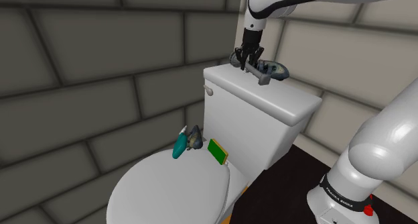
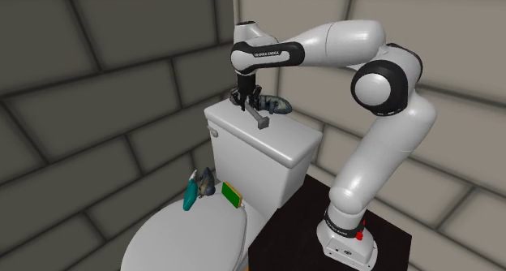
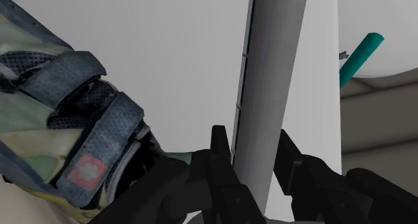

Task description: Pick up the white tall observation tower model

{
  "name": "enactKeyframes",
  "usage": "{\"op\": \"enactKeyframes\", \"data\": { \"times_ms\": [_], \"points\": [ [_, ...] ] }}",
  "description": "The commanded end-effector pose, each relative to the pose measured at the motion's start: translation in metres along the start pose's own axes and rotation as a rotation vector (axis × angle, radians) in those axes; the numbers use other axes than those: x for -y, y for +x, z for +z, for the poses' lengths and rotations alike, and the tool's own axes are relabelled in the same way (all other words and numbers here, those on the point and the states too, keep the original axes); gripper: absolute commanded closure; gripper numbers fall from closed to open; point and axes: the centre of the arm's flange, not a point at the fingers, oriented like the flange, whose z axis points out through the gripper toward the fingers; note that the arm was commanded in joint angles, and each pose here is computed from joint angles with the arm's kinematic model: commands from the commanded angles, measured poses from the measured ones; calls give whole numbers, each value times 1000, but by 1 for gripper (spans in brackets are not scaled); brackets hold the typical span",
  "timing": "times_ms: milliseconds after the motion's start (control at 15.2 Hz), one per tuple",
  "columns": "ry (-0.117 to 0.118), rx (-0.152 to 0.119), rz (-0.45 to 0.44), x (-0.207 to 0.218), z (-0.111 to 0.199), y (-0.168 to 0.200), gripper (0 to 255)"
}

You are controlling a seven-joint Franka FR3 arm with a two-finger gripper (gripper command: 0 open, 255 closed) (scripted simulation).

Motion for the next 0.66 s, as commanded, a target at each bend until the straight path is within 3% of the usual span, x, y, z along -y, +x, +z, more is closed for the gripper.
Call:
{"op": "enactKeyframes", "data": {
  "times_ms": [0,594],
  "points": [
    [0,0,0,0,-11,1,255],
    [0,0,0,-1,-49,4,255]
  ]
}}
